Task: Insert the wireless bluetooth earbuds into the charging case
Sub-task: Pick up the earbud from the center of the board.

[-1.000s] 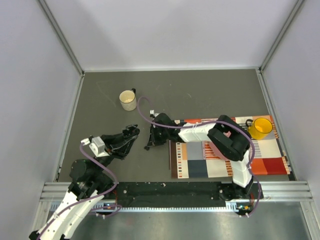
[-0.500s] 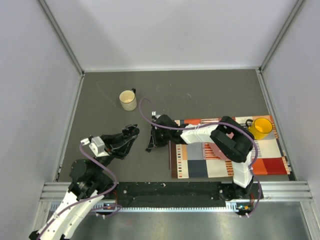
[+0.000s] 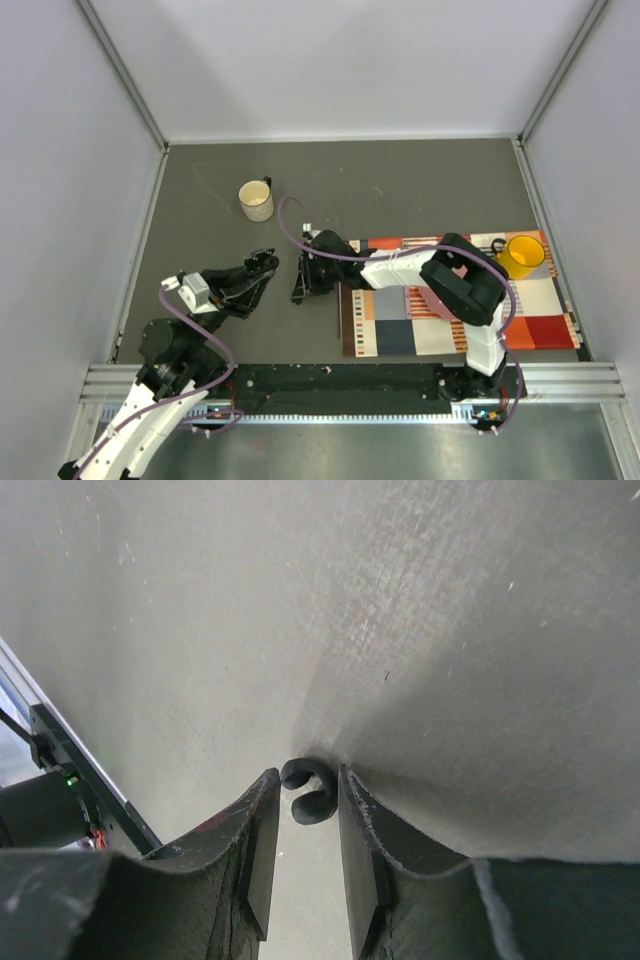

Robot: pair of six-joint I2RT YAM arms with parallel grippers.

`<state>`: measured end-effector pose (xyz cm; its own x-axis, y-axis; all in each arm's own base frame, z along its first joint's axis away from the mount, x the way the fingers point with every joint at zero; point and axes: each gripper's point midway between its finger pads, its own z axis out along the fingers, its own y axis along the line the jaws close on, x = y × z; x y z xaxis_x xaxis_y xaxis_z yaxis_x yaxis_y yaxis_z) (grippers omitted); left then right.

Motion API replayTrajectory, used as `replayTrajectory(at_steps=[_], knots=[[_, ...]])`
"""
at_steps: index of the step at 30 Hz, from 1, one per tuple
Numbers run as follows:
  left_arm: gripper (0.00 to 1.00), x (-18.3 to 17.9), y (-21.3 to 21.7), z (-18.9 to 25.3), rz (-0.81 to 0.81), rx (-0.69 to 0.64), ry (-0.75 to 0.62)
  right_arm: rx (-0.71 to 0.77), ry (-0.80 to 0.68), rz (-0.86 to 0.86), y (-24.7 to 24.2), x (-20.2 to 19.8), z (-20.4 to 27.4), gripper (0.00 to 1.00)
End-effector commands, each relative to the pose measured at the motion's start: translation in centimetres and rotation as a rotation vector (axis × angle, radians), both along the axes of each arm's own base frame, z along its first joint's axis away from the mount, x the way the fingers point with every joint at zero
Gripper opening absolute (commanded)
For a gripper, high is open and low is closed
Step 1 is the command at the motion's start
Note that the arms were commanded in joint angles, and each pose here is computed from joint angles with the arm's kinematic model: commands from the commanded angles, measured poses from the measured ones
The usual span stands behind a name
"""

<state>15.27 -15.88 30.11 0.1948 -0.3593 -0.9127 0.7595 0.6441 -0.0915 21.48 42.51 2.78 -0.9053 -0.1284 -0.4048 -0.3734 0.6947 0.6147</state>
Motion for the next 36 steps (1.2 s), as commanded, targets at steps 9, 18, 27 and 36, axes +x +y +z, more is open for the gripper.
replayTrajectory(at_steps=[9, 18, 27, 36], knots=[[0.0, -1.6, 1.1, 2.7, -0.003, -0.074, -0.079, -0.02, -0.039, -0.001, -0.9, -1.0, 0.0, 0.31], [0.0, -1.7, 1.1, 2.5, -0.005, -0.07, -0.076, -0.029, -0.041, 0.018, -1.1, -1.2, -0.5, 0.28], [0.0, -1.6, 1.1, 2.4, -0.008, -0.069, -0.074, -0.034, -0.037, 0.035, -1.0, -2.1, -1.1, 0.24], [0.0, -1.7, 1.0, 2.3, -0.012, -0.067, -0.072, -0.052, -0.063, 0.033, -0.8, -2.5, -1.3, 0.22]])
